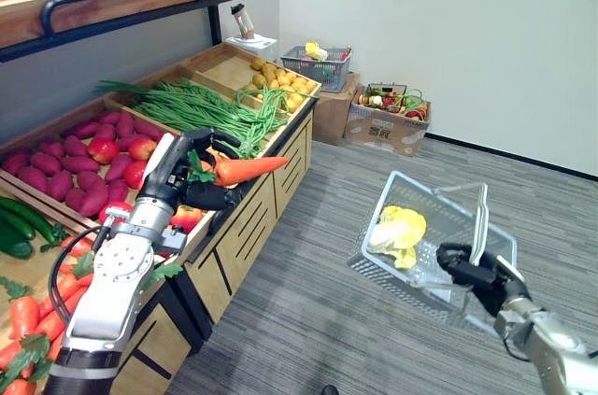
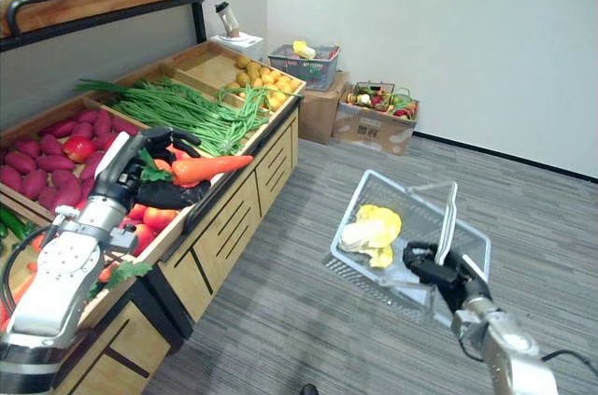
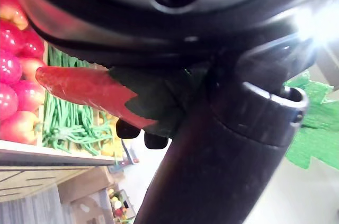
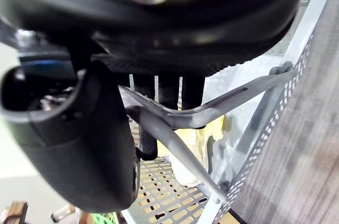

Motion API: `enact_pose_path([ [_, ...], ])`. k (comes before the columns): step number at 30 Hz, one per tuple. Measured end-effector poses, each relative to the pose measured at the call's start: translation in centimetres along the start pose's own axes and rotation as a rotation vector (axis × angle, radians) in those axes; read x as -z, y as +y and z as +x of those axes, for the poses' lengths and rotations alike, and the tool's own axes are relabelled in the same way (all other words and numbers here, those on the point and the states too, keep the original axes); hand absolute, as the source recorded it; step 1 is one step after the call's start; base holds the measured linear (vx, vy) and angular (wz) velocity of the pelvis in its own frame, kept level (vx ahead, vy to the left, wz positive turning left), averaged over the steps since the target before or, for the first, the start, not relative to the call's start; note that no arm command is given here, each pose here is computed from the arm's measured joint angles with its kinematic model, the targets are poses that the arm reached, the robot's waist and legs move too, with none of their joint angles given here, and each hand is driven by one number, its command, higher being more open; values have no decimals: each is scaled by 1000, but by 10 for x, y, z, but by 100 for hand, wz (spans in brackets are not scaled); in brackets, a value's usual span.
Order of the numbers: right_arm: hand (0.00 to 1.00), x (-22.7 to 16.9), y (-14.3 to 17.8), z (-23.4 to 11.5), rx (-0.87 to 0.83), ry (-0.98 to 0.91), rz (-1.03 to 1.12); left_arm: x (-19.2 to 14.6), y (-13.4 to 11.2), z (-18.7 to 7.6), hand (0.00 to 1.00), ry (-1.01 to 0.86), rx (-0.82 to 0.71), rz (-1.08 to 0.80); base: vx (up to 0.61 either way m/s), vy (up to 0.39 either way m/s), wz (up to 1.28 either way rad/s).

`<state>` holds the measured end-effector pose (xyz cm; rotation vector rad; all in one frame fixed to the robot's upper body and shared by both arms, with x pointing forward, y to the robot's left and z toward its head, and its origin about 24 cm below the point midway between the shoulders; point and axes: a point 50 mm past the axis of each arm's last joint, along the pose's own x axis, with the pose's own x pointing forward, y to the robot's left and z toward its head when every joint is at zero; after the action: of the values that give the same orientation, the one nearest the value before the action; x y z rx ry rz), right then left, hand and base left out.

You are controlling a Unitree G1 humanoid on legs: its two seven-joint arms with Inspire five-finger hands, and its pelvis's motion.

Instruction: Pick vegetable in the basket

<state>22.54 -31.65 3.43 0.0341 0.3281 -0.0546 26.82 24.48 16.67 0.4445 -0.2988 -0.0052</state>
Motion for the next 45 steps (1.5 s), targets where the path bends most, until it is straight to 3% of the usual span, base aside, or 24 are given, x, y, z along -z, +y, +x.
enact_pose_path([
  [15, 0, -37, -1, 0, -92, -58, -77, 5, -6, -1, 0, 1, -1, -29, -32, 16, 0],
  [23, 0, -79, 28, 4, -226, -216, -125, 6, -13, -1, 0, -2, 28, -50, -71, 0, -1],
  [29, 0, -93, 55, 13, -364, -236, -123, 19, -43, -2, 0, 49, 131, -79, -13, -1, 1],
  [39, 0, -69, 109, 12, -662, -80, -174, 33, -63, -4, 0, 113, 185, -70, 0, 0, 0],
  [45, 0, -57, 118, 13, -701, -3, -168, 43, -62, -5, 0, 163, 162, -47, -16, 7, 0],
])
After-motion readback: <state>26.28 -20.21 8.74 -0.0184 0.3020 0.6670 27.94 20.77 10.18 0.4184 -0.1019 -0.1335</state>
